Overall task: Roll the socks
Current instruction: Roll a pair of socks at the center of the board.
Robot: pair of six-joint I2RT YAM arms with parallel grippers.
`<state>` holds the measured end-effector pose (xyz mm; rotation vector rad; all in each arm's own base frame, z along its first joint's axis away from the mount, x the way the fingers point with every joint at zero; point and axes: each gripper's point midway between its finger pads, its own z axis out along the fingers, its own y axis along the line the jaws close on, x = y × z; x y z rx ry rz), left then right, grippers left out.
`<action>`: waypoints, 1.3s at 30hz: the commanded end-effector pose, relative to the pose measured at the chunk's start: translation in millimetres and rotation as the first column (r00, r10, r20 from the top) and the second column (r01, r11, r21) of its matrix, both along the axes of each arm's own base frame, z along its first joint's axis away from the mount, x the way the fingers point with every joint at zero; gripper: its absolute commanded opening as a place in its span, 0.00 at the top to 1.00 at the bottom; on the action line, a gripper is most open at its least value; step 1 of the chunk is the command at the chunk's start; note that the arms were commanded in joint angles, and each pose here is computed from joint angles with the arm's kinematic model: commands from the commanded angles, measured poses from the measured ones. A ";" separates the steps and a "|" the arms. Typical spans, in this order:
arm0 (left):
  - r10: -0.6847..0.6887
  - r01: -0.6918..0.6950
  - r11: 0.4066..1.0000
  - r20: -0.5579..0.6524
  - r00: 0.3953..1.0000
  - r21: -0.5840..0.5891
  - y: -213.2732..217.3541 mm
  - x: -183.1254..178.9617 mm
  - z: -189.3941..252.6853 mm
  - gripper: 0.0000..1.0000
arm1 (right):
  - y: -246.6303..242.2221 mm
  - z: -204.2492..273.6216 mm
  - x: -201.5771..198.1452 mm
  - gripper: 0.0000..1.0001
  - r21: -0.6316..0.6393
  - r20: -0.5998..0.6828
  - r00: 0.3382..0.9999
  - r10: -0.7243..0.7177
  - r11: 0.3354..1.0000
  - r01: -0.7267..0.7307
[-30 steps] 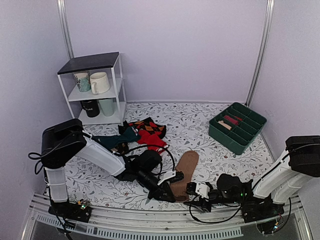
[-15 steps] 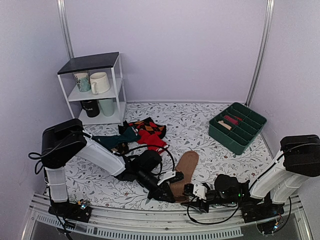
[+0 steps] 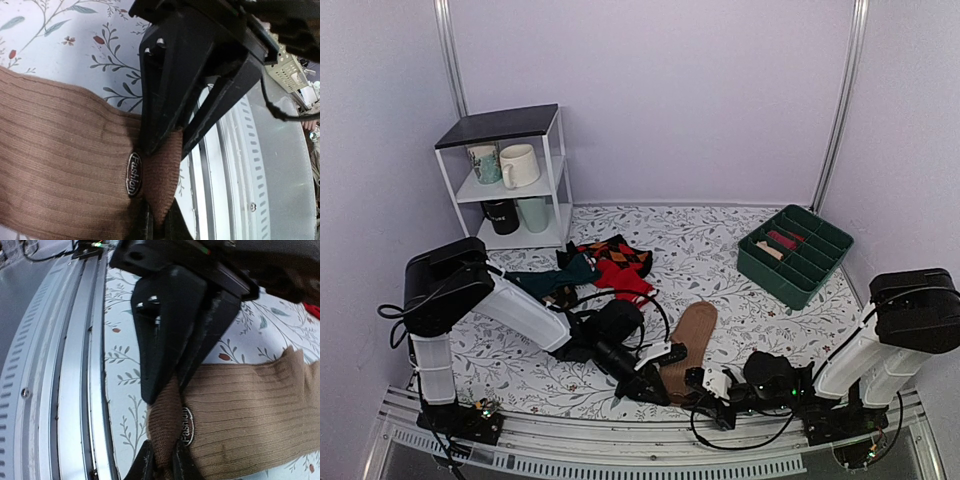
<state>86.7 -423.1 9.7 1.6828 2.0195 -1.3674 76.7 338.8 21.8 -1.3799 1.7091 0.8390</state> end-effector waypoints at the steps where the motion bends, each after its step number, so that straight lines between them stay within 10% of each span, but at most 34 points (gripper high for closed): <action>1: 0.058 -0.036 0.949 -0.061 0.996 0.313 57.4 -15.1 -68.0 1.00 | -1.1 -15.2 -6.7 0.92 -0.049 -0.062 0.998 -0.005 0.999 0.002; 4: 0.084 -0.079 0.953 -0.005 0.996 0.292 52.6 -4.9 -62.9 1.00 | -6.9 -15.7 -7.6 0.96 -0.048 -0.110 0.993 -0.039 0.998 0.034; 9: 0.143 -0.166 0.980 0.197 0.970 0.108 29.9 25.1 -15.8 0.69 | -19.2 -21.7 -11.4 0.98 -0.057 -0.227 0.970 -0.092 0.995 0.081; 16: 0.220 -0.073 0.962 0.596 0.772 -0.262 20.2 29.4 71.9 0.67 | -24.6 -31.3 -11.3 0.98 -0.091 -0.429 0.893 -0.136 0.990 0.107; 26: 0.083 0.166 0.954 0.753 0.653 -0.249 24.8 -2.1 60.6 0.64 | -32.8 -42.6 -23.8 0.98 -0.184 -0.664 0.721 -0.198 0.978 0.098; 39: 0.023 0.232 0.949 0.784 0.620 -0.212 5.3 -13.0 37.0 0.58 | -34.6 -47.0 -22.6 0.98 -0.210 -0.677 0.703 -0.220 0.972 0.102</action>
